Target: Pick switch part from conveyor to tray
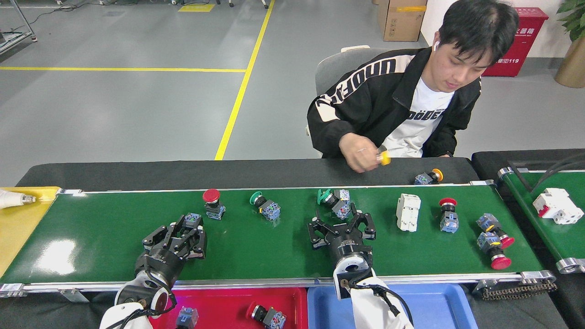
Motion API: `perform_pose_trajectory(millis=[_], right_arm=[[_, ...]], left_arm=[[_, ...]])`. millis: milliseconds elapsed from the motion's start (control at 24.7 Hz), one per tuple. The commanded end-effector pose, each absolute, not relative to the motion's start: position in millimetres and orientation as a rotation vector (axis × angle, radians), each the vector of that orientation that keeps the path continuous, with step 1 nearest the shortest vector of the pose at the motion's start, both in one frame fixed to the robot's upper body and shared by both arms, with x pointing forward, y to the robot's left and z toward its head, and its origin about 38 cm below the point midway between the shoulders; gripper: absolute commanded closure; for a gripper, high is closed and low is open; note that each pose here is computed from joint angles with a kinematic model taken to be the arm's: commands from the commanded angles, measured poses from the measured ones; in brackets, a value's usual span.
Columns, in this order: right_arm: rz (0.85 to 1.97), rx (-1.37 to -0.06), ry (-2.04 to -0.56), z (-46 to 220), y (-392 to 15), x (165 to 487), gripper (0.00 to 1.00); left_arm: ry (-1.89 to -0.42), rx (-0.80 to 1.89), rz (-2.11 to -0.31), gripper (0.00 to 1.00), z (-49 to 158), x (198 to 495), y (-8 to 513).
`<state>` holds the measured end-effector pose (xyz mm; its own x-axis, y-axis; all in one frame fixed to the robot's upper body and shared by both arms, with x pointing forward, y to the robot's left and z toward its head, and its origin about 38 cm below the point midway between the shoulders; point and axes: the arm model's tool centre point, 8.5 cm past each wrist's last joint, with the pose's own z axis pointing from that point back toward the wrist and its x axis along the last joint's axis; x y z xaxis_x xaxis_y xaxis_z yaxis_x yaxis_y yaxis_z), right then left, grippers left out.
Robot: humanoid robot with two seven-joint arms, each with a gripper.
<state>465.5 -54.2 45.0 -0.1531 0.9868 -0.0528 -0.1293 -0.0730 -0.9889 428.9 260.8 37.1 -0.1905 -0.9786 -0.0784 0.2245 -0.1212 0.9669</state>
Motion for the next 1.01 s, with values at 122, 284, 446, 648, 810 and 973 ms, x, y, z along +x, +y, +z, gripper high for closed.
perform_pose_trajectory(millis=[122, 284, 446, 648, 810, 973], right_arm=[[1.457, -1.073, -1.269, 57.3, -40.6, 470.0, 0.82], [1.449, -1.083, -1.281, 61.4, -43.9, 470.7, 0.83], [1.416, -1.057, -1.425, 84.1, -40.1, 451.6, 0.83], [1.468, -0.933, -1.625, 93.3, -43.2, 380.3, 0.82], [1.610, -0.661, -1.728, 69.1, -26.1, 304.6, 0.58], [1.600, -0.601, -1.683, 66.4, -11.5, 300.1, 0.01]], left_arm=[[-1.235, 1.051, -1.520, 0.97, 60.1, 378.9, 257.3], [-1.266, 1.010, -1.561, 0.96, 57.9, 291.2, 268.5], [-1.252, 0.921, -1.595, 0.90, 37.1, 255.9, 272.0], [-1.263, 0.907, -1.621, 0.00, 36.3, 253.0, 272.0], [-1.233, 0.937, -1.569, 0.00, 37.2, 251.5, 283.5], [-1.075, 1.076, -1.328, 0.00, 42.1, 249.0, 328.0]])
